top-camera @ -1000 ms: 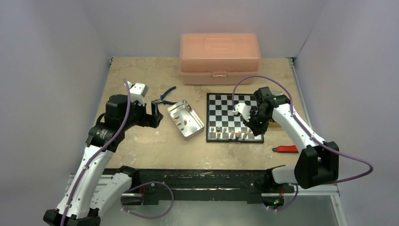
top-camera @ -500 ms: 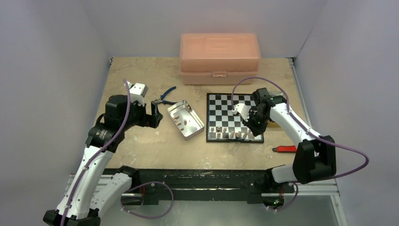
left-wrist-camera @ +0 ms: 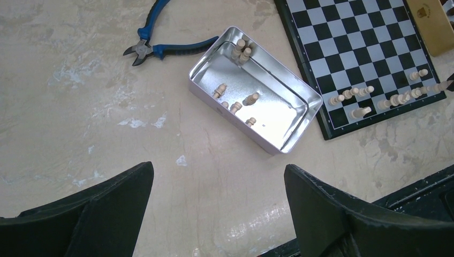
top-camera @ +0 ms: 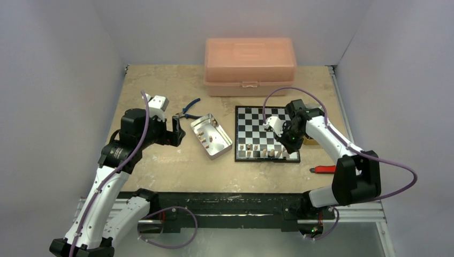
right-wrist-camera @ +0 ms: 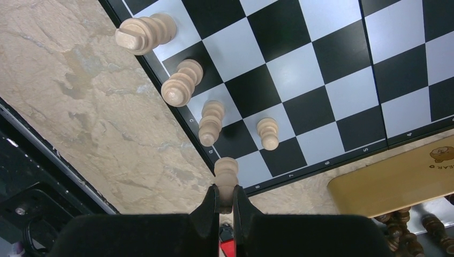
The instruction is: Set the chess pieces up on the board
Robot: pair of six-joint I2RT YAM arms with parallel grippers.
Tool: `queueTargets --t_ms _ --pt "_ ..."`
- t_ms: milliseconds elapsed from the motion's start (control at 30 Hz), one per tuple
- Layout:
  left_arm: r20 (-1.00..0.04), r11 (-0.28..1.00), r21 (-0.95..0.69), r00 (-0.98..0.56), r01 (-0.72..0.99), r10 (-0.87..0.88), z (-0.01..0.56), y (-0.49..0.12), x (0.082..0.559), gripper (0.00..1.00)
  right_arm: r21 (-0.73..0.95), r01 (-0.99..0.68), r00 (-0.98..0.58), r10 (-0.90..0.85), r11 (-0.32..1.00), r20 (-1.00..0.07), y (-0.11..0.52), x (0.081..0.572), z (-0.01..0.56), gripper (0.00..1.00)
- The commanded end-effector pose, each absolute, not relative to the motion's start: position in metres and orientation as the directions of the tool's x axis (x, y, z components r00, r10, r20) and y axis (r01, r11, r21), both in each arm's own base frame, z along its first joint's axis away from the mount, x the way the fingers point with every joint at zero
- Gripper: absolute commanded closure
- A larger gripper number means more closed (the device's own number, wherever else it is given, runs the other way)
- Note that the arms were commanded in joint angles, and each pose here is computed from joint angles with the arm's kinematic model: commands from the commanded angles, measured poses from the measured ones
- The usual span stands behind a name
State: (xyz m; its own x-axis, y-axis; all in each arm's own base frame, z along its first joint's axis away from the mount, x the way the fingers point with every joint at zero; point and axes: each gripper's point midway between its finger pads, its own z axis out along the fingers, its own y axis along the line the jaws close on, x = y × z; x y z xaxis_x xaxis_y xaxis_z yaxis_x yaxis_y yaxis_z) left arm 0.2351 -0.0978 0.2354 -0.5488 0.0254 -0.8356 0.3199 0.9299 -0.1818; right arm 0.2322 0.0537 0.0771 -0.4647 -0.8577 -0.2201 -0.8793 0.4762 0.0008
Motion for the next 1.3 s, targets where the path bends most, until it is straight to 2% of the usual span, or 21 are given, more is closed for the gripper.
queueTargets --t_ms 0,1267 --pt "-0.86 0.932 -0.158 -0.509 0.326 0.032 0.243 -0.095 0.24 0.08 -0.009 -0.87 -0.48 -0.852 0.492 -0.207 0.05 0.236 0.074 0.94" --pt "-0.859 0.932 -0.157 -0.511 0.327 0.035 0.242 -0.095 0.24 0.08 0.001 -0.873 -0.48 -0.86 0.487 -0.175 0.048 0.24 0.063 0.91"
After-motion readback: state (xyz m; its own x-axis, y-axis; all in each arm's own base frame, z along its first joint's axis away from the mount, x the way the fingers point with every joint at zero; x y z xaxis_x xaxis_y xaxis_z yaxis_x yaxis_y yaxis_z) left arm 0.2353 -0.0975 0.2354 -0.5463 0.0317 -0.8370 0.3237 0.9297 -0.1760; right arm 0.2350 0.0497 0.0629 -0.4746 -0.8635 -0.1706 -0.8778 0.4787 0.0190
